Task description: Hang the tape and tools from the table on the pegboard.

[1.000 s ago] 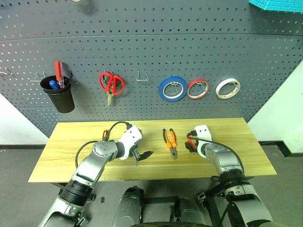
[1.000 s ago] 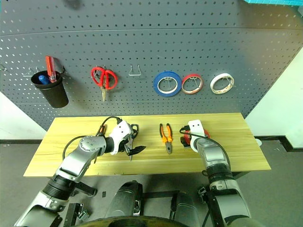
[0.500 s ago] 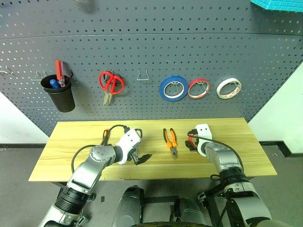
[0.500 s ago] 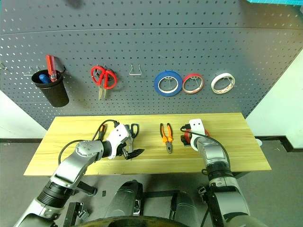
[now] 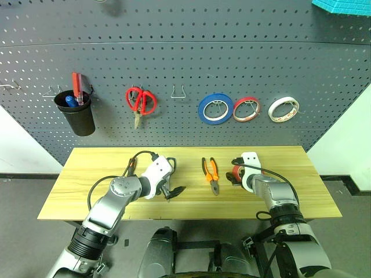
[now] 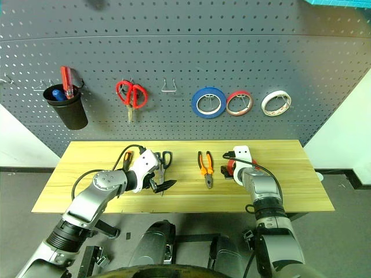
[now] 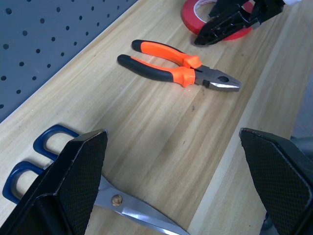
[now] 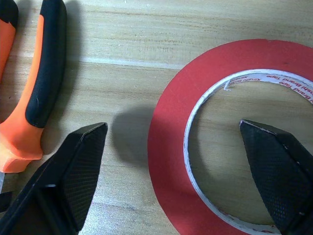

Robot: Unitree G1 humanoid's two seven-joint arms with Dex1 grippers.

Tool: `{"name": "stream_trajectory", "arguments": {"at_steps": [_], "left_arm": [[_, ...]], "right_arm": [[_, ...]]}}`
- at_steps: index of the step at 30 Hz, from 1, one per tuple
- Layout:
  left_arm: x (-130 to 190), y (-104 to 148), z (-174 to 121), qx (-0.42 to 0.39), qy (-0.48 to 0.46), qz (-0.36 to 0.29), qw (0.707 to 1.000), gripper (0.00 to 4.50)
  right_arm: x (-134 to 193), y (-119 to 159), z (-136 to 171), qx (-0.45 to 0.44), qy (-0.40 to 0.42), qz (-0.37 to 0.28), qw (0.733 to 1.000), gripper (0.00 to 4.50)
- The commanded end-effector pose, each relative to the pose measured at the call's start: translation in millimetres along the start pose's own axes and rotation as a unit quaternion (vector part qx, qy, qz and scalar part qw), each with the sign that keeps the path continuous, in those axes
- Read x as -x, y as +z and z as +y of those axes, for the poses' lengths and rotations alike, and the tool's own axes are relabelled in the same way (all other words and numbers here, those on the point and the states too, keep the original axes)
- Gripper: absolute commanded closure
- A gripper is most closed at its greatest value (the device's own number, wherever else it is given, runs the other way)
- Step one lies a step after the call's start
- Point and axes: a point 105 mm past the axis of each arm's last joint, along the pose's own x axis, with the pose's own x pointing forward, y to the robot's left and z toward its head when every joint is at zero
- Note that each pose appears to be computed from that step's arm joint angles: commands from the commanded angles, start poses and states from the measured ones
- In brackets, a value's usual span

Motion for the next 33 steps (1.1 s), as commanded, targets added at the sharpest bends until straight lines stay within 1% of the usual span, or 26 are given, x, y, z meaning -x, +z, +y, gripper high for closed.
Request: {"name": "stream_trajectory", "arguments": {"at_steps": [1, 7, 9, 10, 18, 22, 24, 28, 33], "left_arm": [[5, 16, 11, -0.019, 0.020, -0.025, 0.999, 0.00], [5, 18, 14, -0.020, 0.027, -0.029, 0.999, 0.00], [6, 18, 14, -0.020, 0.028, -0.030, 0.999, 0.00], [6, 19, 15, -0.020, 0.029, -0.030, 0.999, 0.00], [4, 23, 19, -0.021, 0.032, -0.038, 0.999, 0.00], [3, 28, 21, -0.023, 0.034, -0.050, 0.998, 0.00], [3, 31, 24, -0.023, 0.038, -0.059, 0.997, 0.00], [2, 34, 28, -0.025, 0.042, -0.069, 0.996, 0.00], [0, 41, 31, -0.030, 0.042, -0.090, 0.995, 0.00]], "right_arm": [[-4, -27, 10, -0.020, 0.020, 0.046, 0.999, 0.91], [-3, -26, 8, -0.022, 0.010, 0.039, 0.999, 2.99], [-3, -27, 7, -0.022, 0.008, 0.038, 0.999, 3.63], [-3, -27, 7, -0.023, 0.008, 0.038, 0.999, 3.79], [-3, -23, 6, -0.022, 0.002, 0.030, 0.999, 3.79], [0, -14, 2, -0.017, -0.009, 0.009, 1.000, 3.79], [5, -8, -1, -0.012, -0.016, -0.006, 1.000, 3.79], [16, -1, -9, 0.028, -0.036, -0.025, 0.999, 3.79], [39, 11, -10, 0.036, -0.037, -0.059, 0.997, 3.79]]}}
